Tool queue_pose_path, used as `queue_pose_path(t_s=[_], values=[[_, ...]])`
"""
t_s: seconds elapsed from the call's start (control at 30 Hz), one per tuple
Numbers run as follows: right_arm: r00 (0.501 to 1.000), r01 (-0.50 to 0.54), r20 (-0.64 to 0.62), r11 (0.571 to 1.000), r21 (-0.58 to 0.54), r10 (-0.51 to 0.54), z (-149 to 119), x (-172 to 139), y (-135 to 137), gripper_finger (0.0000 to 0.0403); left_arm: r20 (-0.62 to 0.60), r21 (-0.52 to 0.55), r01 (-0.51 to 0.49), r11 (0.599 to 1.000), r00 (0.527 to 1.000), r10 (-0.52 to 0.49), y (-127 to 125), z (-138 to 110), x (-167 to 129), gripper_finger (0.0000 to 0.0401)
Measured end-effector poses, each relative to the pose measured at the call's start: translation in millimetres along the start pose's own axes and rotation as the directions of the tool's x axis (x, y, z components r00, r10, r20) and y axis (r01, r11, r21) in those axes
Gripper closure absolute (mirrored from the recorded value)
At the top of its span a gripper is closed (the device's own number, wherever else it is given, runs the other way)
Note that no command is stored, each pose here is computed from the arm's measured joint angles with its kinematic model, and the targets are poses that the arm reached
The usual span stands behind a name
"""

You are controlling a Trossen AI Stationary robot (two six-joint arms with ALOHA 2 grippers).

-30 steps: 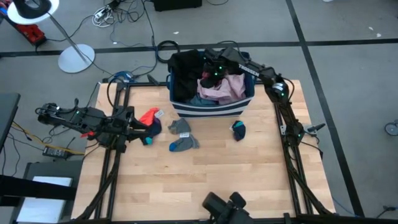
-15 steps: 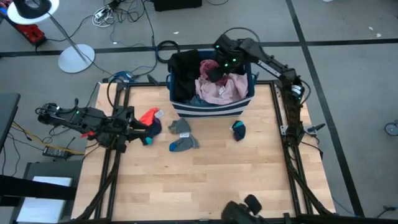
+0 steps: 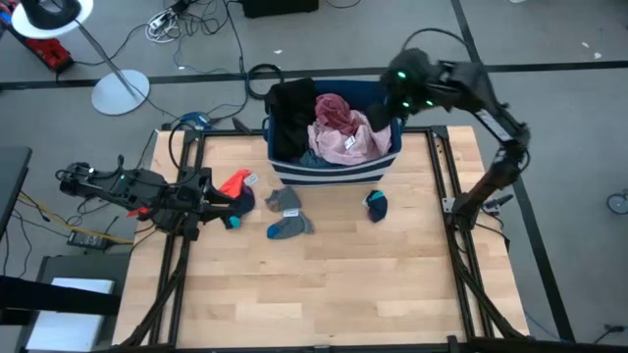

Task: Sort clothes
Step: Put the black sock into the blue bin

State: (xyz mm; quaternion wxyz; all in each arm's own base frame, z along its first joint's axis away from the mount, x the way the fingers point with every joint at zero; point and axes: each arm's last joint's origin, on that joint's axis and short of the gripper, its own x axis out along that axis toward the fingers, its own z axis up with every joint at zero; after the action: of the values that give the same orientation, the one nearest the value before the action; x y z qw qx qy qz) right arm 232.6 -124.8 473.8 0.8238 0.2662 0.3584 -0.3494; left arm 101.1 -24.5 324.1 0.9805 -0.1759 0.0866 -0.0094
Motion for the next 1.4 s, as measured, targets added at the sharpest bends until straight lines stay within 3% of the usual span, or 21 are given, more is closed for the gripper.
queue_pose_path(t_s=[0.17, 0.23, 0.43, 0.63, 0.9, 1.2, 1.4], values=[[0.999, 0.04, -0.018, 0.999, 0.031, -0.04, -30.0, -32.8, 9.2, 0.017, 0.0, -0.001, 0.0, 1.0, 1.0, 0.0, 0.0, 0.0, 0.0, 0.0268], [1.0, 0.007, -0.01, 0.999, 0.036, -0.006, -39.0, -38.5, 15.7, 0.017, 0.0, -0.001, 0.0, 1.0, 1.0, 0.0, 0.0, 0.0, 0.0, 0.0268], [0.993, 0.015, -0.122, 0.996, 0.086, -0.004, -78.0, -28.8, 33.1, 0.017, -0.001, -0.001, -0.001, 1.0, 1.0, 0.001, 0.1, -0.1, 0.0, 0.0268], [0.962, 0.151, -0.244, 0.983, 0.107, -0.122, -136.2, 5.2, 36.8, 0.0171, -0.002, -0.018, -0.001, 1.0, 1.0, 0.001, 0.1, -0.2, 0.0, 0.0268], [0.941, 0.206, -0.301, 0.966, 0.154, -0.153, -195.8, 66.9, 32.6, 0.017, -0.005, -0.02, -0.002, 1.0, 1.0, 0.002, 0.2, -0.5, 0.0, 0.0268], [0.948, 0.189, -0.295, 0.955, 0.23, -0.117, -235.7, 145.9, 19.2, 0.0172, -0.005, -0.046, -0.003, 0.999, 1.0, 0.002, 0.2, -0.6, 0.0, 0.0268], [0.932, 0.263, -0.305, 0.945, 0.192, -0.197, -248.5, 179.3, 0.1, 0.0174, -0.003, -0.047, -0.001, 0.999, 1.0, 0.001, 0.1, -0.4, 0.1, 0.0268]])
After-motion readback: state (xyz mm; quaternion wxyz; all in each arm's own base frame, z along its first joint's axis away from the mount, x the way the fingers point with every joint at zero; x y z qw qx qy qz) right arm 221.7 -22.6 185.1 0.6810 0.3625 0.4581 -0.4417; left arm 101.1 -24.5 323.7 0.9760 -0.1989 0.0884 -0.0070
